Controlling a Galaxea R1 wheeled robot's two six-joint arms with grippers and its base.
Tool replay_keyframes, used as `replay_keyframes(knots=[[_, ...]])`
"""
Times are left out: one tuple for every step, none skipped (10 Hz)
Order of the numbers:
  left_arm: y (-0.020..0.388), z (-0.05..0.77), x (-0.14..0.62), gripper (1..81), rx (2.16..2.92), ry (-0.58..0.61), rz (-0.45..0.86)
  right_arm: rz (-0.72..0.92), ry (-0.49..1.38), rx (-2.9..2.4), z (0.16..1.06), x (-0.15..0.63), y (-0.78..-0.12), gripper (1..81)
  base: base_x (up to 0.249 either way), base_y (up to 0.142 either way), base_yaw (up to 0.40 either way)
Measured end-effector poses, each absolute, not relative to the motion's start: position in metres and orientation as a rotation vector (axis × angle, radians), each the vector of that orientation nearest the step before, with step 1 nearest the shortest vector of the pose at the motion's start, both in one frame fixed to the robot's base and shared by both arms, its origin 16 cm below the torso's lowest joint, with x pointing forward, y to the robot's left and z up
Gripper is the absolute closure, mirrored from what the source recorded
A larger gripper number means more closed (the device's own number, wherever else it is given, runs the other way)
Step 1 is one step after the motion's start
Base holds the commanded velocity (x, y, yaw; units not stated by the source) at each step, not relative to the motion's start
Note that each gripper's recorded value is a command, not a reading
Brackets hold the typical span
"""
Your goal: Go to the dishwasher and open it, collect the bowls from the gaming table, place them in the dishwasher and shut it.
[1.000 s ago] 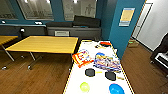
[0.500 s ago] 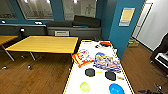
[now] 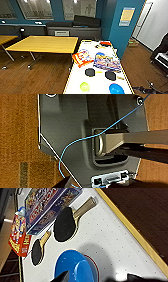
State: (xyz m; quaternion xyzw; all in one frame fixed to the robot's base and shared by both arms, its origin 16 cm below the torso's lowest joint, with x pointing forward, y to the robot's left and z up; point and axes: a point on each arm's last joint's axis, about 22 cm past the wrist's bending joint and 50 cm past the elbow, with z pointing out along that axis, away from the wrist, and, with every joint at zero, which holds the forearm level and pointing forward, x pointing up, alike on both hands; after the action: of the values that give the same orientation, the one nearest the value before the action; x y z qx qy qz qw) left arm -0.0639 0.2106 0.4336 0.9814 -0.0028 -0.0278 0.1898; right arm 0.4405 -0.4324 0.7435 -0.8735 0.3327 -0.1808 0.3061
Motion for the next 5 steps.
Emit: replay_keyframes(knots=[[0.211, 0.434, -0.064, 1.0, 2.758, -0.008, -0.078, -0.47, 0.876, -2.306, 0.735, 0.447, -0.421, 1.0, 0.0, 0.0, 0.0], [0.211, 0.434, -0.064, 1.0, 2.759, -0.007, -0.079, -0.467, 0.884, -2.309, 0.726, 0.451, -0.418, 1.0, 0.0, 0.0, 0.0], [0.211, 0.434, -0.064, 1.0, 2.759, -0.006, -0.082, -0.468, 0.915, -2.316, 0.717, 0.453, -0.426, 1.0, 0.0, 0.0, 0.0], [0.211, 0.434, -0.065, 1.0, 2.76, 0.001, -0.083, -0.477, 0.951, -2.325, 0.711, 0.454, -0.438, 1.0, 0.0, 0.0, 0.0], [0.211, 0.434, -0.065, 1.0, 2.76, 0.002, -0.084, -0.487, 0.977, -2.332, 0.706, 0.456, -0.448, 1.0, 0.0, 0.0, 0.0]])
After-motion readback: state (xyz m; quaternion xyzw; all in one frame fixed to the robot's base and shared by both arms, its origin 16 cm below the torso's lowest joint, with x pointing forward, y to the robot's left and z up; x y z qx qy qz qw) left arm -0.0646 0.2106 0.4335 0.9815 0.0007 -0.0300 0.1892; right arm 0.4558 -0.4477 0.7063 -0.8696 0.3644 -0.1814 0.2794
